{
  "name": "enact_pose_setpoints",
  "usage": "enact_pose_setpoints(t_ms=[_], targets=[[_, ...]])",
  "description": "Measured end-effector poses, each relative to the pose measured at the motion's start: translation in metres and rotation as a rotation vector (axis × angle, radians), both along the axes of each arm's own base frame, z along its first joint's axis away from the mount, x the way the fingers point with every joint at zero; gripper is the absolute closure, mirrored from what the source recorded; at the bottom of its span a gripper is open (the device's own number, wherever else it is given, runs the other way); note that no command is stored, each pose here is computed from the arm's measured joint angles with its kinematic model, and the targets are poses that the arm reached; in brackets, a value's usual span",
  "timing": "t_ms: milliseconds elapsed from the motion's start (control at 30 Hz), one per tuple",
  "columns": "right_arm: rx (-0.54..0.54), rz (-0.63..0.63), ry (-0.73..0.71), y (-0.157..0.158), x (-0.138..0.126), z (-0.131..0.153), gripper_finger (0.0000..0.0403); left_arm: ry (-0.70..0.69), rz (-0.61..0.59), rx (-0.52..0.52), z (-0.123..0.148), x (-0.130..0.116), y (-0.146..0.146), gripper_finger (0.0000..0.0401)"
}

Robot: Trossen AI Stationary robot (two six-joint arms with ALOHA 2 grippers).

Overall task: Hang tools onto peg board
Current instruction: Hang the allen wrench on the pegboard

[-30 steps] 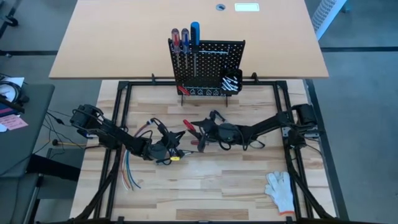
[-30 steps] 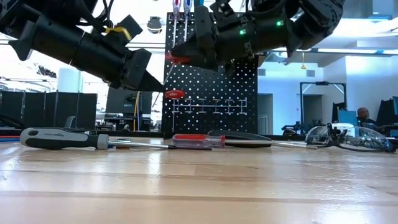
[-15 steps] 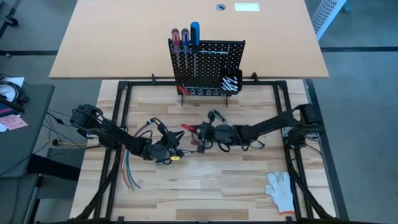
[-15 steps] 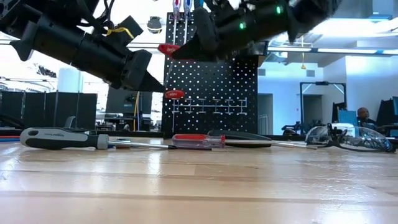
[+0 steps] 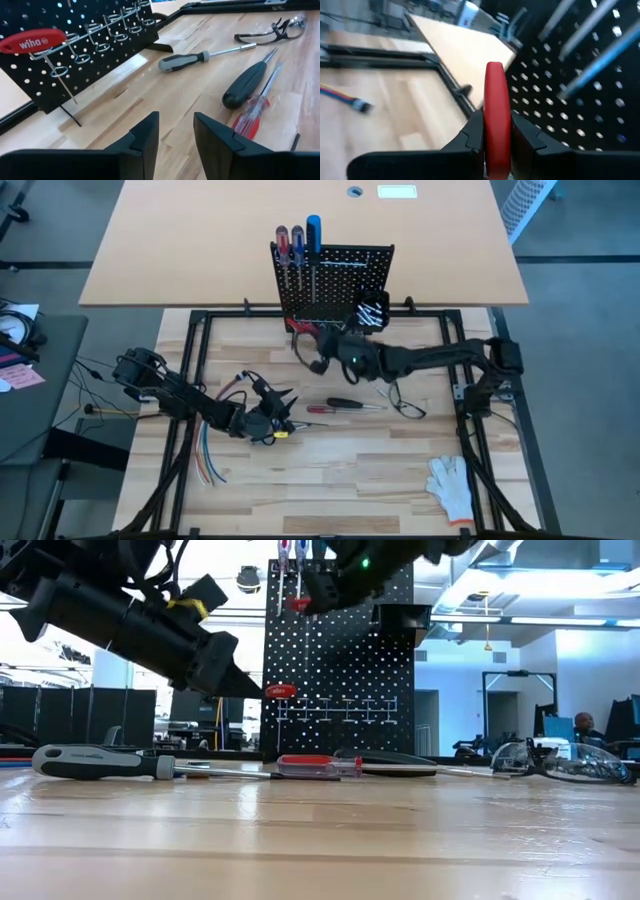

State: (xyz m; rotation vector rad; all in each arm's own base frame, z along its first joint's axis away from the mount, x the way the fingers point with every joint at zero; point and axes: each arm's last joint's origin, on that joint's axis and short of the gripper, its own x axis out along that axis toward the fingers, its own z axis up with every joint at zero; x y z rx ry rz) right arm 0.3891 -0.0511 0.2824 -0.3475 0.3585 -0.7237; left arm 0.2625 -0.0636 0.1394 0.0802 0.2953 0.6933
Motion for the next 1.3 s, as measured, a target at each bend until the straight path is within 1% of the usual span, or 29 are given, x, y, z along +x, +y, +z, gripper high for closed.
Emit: enact_pose_setpoints(t_ms=[67, 167, 267, 400, 567, 700, 900, 1000, 1100, 1200, 1300], targets=[[0.017, -0.002, -0.006, -0.012, -0.001, -0.001, 0.0348, 0.007, 0.002, -0.003, -0.001, 0.000, 0.000, 0.0283], [0.083, 0.085, -0.060, -0.027, -0.002, 0.002, 0.0348, 0.011, 0.002, -0.002, -0.001, -0.001, 0.000, 0.0283], [0.106, 0.067, -0.049, -0.036, -0.003, -0.003, 0.0348, 0.010, 0.002, -0.003, -0.001, -0.001, 0.000, 0.0283], [0.106, 0.052, -0.056, -0.041, -0.004, -0.003, 0.0348, 0.010, 0.002, -0.003, -0.001, -0.001, 0.000, 0.0283], [0.105, 0.058, -0.041, -0.038, -0.004, -0.003, 0.0348, 0.010, 0.002, -0.003, -0.001, -0.001, 0.000, 0.0283], [0.075, 0.075, -0.019, -0.035, -0.003, -0.003, 0.0348, 0.009, 0.002, -0.004, -0.001, -0.001, 0.000, 0.0283], [-0.045, 0.166, 0.054, -0.012, 0.001, 0.004, 0.0348, 0.016, -0.004, 0.003, -0.001, -0.001, 0.000, 0.0283], [-0.117, 0.233, 0.112, 0.007, 0.004, 0.007, 0.0348, 0.032, -0.039, 0.019, 0.000, -0.002, -0.004, 0.0283], [-0.184, 0.310, 0.168, 0.031, 0.004, 0.010, 0.0348, 0.028, -0.079, 0.036, 0.008, -0.004, -0.010, 0.0283], [-0.194, 0.382, 0.239, 0.055, -0.003, 0.012, 0.0348, 0.020, -0.124, 0.070, 0.020, -0.009, -0.017, 0.0283], [-0.142, 0.440, 0.321, 0.077, -0.015, 0.010, 0.0348, 0.011, -0.175, 0.107, 0.033, -0.015, -0.025, 0.0283]])
